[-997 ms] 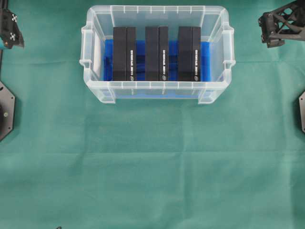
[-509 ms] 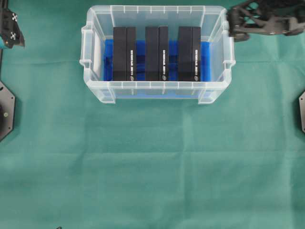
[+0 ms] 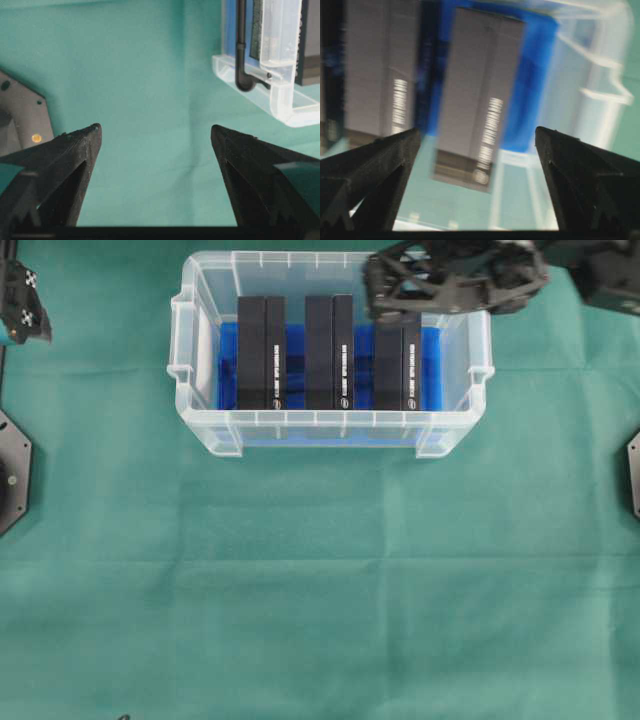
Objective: Take out the box from the case.
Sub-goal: 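Move the open right gripper over the middle black box and lower it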
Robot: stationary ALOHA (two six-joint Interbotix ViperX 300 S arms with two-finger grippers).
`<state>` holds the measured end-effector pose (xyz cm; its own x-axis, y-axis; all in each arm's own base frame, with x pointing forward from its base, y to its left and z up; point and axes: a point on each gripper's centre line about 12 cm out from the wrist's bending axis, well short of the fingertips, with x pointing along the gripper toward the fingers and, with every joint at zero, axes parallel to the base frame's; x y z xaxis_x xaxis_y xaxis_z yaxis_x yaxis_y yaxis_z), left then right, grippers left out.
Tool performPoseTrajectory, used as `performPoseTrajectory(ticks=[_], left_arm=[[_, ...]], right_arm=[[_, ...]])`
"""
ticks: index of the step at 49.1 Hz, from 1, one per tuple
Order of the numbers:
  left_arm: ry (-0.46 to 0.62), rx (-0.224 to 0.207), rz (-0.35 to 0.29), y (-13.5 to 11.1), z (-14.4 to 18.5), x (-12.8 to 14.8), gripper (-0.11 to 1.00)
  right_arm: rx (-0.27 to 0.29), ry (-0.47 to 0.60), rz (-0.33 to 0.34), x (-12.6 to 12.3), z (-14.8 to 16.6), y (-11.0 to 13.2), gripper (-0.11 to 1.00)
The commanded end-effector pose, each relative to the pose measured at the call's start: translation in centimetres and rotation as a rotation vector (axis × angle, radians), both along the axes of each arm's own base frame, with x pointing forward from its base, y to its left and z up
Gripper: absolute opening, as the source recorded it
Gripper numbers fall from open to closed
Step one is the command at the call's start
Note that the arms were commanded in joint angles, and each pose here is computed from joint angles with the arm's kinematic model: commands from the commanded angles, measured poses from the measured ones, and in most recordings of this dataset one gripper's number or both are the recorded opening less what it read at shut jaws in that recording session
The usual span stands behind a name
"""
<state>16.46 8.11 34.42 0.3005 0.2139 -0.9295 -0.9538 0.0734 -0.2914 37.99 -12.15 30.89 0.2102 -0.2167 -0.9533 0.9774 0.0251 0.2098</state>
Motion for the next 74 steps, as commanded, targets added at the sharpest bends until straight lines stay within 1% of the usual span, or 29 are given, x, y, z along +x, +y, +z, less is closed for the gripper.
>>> performPoseTrajectory(ticks=[1, 5, 15, 26, 35, 74], left_arm=[[-0.02, 0.008, 0.001, 0.1, 0.7, 0.1, 0.9], [-0.02, 0.008, 0.0, 0.1, 0.7, 0.1, 0.9], [-0.022, 0.01, -0.002, 0.0, 0.7, 0.0, 0.9], [-0.022, 0.013, -0.009, 0.0, 0.7, -0.1, 0.9], [-0.019, 0.014, -0.014, 0.0, 0.7, -0.1, 0.9], [-0.015, 0.012, -0.013, 0.1, 0.7, 0.1, 0.9]], right_arm=[[-0.012, -0.051, 0.006, 1.4, 1.6, 0.1, 0.94], [-0.011, -0.057, 0.011, 2.8, 1.4, 0.1, 0.94], [0.003, -0.072, 0.02, 5.4, 0.7, 0.0, 0.94], [0.003, -0.086, 0.021, 7.1, 0.6, -0.3, 0.94], [0.013, -0.083, 0.024, 7.6, 0.2, -0.2, 0.94], [0.026, -0.078, 0.042, 7.7, 0.0, 0.2, 0.94]])
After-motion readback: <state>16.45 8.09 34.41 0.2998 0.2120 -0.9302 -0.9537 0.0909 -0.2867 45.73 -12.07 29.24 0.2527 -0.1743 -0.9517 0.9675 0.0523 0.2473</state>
